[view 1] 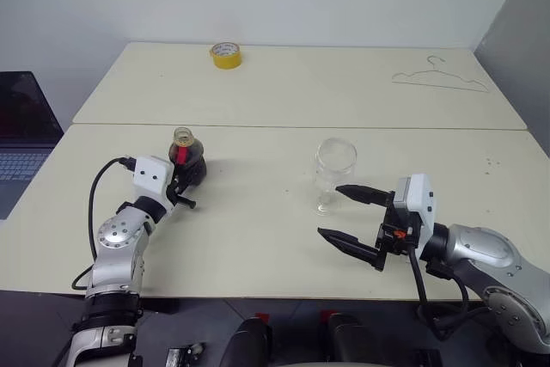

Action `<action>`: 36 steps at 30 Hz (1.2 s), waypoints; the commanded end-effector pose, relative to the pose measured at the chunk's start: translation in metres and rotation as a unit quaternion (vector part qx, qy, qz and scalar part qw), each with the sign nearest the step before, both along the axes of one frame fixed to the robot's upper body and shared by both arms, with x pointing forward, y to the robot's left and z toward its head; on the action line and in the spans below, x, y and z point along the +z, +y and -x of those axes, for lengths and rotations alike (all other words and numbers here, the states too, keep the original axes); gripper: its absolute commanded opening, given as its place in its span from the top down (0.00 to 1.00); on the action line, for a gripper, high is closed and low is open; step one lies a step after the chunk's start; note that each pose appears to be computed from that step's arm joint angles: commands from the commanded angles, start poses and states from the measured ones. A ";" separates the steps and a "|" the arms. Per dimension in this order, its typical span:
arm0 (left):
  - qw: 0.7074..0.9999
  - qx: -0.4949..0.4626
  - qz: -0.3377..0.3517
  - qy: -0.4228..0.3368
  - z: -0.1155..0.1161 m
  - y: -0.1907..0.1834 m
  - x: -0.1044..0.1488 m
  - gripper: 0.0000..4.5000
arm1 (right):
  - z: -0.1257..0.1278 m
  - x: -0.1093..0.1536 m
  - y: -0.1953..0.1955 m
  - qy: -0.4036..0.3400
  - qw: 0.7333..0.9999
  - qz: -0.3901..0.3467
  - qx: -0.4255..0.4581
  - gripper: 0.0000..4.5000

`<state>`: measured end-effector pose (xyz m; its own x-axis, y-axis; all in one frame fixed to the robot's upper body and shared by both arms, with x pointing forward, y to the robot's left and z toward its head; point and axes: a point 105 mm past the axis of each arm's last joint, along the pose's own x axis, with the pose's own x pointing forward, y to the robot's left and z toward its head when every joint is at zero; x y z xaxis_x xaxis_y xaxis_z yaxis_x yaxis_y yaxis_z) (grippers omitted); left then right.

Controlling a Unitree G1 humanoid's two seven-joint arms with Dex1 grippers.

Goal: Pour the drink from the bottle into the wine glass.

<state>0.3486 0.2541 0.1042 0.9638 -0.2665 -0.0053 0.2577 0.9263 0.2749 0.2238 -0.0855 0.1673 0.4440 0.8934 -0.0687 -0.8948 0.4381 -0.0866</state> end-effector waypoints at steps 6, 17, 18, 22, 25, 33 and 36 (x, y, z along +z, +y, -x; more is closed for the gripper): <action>1.000 0.000 -0.001 -0.018 0.001 0.002 0.015 0.86 | 0.001 0.013 0.002 -0.034 0.999 -0.013 0.001 0.00; 0.994 -0.097 0.050 -0.028 0.002 -0.069 0.054 0.86 | 0.005 0.029 -0.029 -0.051 0.998 0.000 -0.029 0.00; 0.992 -0.110 0.050 -0.028 0.002 -0.075 0.057 0.86 | 0.005 0.030 -0.033 -0.052 0.998 0.004 -0.034 0.00; 0.988 -0.147 0.049 -0.026 0.000 -0.099 0.068 0.86 | 0.004 0.031 -0.044 -0.052 0.997 0.019 -0.054 0.00; 0.984 -0.173 0.038 -0.026 -0.002 -0.115 0.075 0.86 | 0.001 0.034 -0.051 -0.059 0.995 0.025 -0.071 0.00; 0.973 -0.218 -0.034 -0.062 -0.011 -0.142 0.104 0.86 | -0.004 0.055 -0.058 -0.084 0.992 0.003 -0.098 0.00; 0.965 -0.234 -0.080 -0.083 -0.013 -0.152 0.113 0.86 | -0.002 0.059 -0.053 -0.088 0.992 -0.003 -0.093 0.00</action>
<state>0.3651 0.1095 0.1961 0.7573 -0.6530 0.0081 0.5983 0.6987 0.3922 0.2316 -0.1439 0.2132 0.6218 0.7832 -0.0035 -0.7696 0.6103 -0.1877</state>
